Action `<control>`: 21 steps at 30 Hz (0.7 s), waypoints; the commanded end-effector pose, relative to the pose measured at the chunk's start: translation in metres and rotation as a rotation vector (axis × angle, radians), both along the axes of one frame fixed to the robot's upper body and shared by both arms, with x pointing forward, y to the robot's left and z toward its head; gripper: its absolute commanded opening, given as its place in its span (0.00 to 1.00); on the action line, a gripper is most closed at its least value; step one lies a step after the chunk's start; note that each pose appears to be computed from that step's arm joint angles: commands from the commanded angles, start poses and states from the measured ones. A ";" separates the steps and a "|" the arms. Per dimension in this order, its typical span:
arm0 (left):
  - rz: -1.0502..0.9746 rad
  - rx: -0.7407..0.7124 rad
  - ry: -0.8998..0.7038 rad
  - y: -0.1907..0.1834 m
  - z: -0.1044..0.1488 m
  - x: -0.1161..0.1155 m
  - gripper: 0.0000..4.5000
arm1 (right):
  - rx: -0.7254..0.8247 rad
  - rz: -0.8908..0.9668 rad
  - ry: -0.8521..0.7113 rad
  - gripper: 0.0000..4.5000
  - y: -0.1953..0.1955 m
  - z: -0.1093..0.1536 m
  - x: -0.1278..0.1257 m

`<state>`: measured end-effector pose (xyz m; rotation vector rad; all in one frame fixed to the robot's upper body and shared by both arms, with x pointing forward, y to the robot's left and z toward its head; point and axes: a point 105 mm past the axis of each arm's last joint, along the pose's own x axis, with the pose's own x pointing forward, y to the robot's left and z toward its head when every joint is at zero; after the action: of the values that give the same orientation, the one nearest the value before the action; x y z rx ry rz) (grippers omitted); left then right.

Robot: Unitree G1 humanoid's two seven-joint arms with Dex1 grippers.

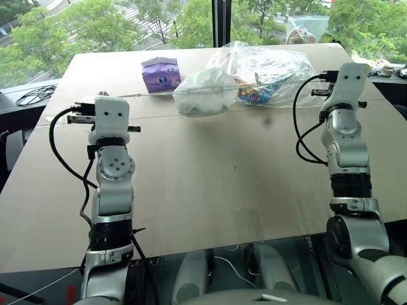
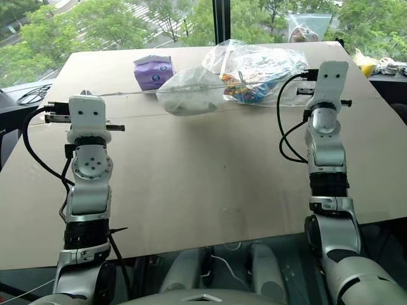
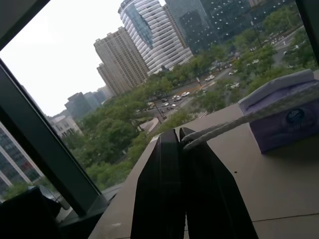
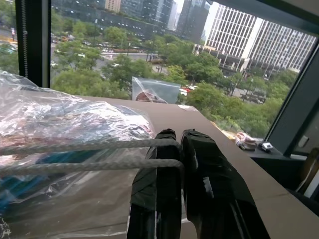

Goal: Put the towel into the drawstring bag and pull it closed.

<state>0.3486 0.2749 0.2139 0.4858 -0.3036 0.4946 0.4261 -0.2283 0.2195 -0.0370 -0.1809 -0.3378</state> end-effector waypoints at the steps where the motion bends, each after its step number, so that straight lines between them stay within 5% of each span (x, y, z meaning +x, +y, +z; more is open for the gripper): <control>1: 0.256 -0.217 -0.024 0.066 -0.016 -0.027 0.01 | 0.271 -0.201 -0.004 0.00 -0.052 -0.008 -0.012; 5: 0.353 -0.373 -0.001 0.091 -0.043 -0.040 0.01 | 0.471 -0.275 0.041 0.00 -0.063 -0.032 -0.016; 10: 0.308 -0.384 0.017 0.087 -0.045 -0.034 0.01 | 0.549 -0.195 0.072 0.00 -0.046 -0.039 -0.007; 15: 0.048 -0.414 0.072 0.049 -0.048 0.001 0.01 | 0.401 0.158 0.131 0.00 0.018 -0.027 0.012; 18: -0.305 -0.299 0.167 -0.008 -0.033 0.033 0.01 | 0.146 0.564 0.182 0.00 0.083 -0.019 0.004; 21: -0.460 -0.101 0.251 -0.028 -0.023 0.042 0.00 | -0.155 0.849 0.209 0.23 0.118 -0.022 -0.021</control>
<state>0.3893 0.2569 0.1747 0.2714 -0.0859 0.0917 0.4187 -0.1246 0.1867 -0.0317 0.0473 0.3835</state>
